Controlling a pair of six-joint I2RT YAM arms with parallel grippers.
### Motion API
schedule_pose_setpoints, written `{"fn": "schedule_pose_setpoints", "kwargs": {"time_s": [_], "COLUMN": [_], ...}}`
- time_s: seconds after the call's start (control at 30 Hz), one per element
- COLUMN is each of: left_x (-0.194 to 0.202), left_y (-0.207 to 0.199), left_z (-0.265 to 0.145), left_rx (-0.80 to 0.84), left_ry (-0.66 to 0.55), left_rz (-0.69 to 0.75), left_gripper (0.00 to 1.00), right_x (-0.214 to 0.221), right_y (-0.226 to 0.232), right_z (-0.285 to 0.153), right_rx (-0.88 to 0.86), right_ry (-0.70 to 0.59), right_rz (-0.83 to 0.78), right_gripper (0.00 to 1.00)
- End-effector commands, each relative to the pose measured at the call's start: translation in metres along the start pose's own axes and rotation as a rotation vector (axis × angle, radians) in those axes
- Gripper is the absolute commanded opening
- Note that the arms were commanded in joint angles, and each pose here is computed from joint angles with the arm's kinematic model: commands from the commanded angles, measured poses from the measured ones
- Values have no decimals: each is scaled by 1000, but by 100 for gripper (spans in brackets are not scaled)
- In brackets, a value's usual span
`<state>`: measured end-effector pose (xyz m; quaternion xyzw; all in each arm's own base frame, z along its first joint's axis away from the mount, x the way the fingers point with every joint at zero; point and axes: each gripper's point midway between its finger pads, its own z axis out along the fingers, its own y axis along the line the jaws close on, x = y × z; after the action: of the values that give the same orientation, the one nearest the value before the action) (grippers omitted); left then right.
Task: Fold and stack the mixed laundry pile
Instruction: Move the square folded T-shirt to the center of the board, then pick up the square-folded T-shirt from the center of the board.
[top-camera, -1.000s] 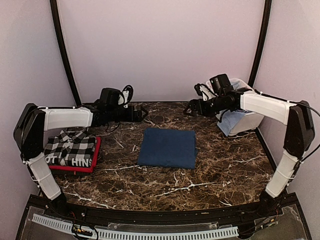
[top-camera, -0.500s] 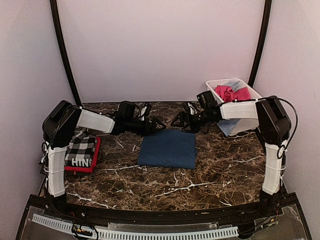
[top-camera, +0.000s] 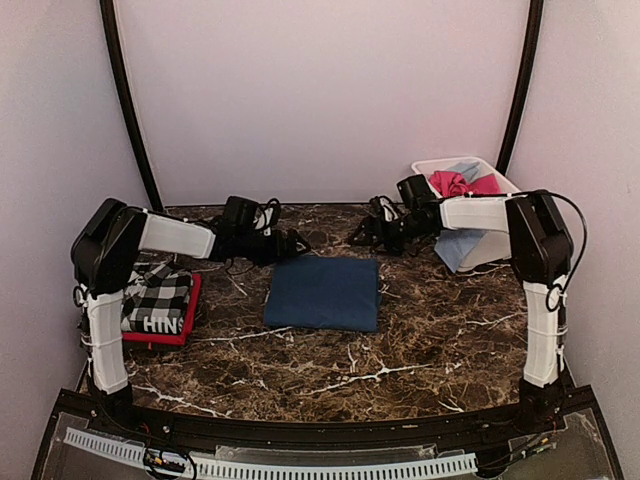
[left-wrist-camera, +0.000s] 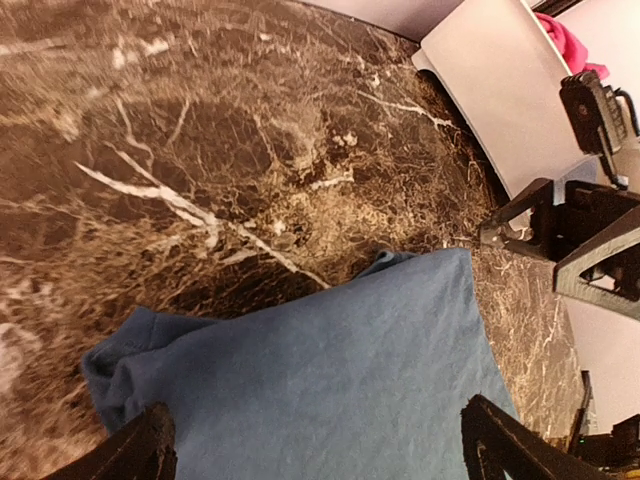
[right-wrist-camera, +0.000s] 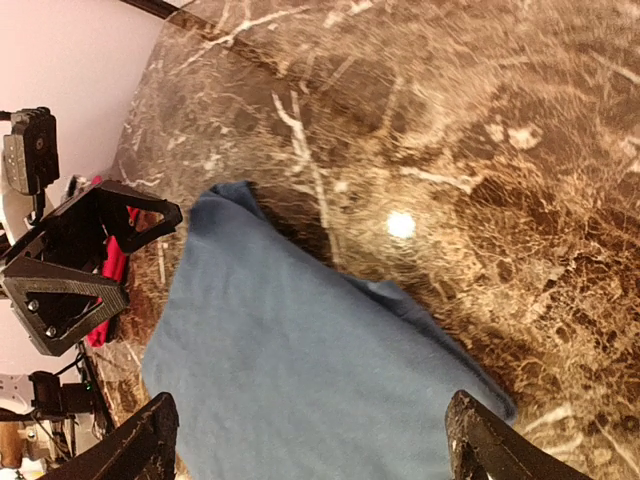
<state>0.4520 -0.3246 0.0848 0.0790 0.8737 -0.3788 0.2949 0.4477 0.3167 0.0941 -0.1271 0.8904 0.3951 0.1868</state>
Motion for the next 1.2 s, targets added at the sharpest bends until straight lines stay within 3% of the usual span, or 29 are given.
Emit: {"fn": "schedule_pose_setpoints", "kwargs": {"time_s": [0.0, 0.13, 0.27, 0.43, 0.6, 0.63, 0.7, 0.87, 1.17], "left_x": [-36, -9, 34, 87, 130, 136, 147, 175, 203], "left_y": [-50, -74, -101, -136, -172, -181, -186, -199, -182], "left_z": [-71, -83, -75, -52, -33, -29, -18, 10, 47], "left_rx": [-103, -176, -204, -130, 31, 59, 88, 138, 125], "left_ry": [-138, -98, -45, 11, 0, -4, 17, 60, 149], "left_rz": [245, 471, 711, 971, 1189, 1233, 1280, 1405, 1456], "left_gripper": [99, 99, 98, 65, 57, 52, 44, 39, 38], "right_x": [-36, -11, 22, 60, 83, 87, 93, 104, 118], "right_y": [86, 102, 87, 75, 61, 58, 54, 45, 34], "right_z": [-67, -88, -100, -116, -126, -128, -129, -131, -130], "right_rx": [-67, -64, -10, 5, 33, 35, 44, 47, 49], "right_ry": [-141, -136, -116, -102, -105, -105, -104, -102, -94], "right_rz": [-173, -178, -120, -27, 28, 39, 62, 106, 135], "right_gripper": [89, 89, 87, 84, 83, 83, 82, 82, 81]}}
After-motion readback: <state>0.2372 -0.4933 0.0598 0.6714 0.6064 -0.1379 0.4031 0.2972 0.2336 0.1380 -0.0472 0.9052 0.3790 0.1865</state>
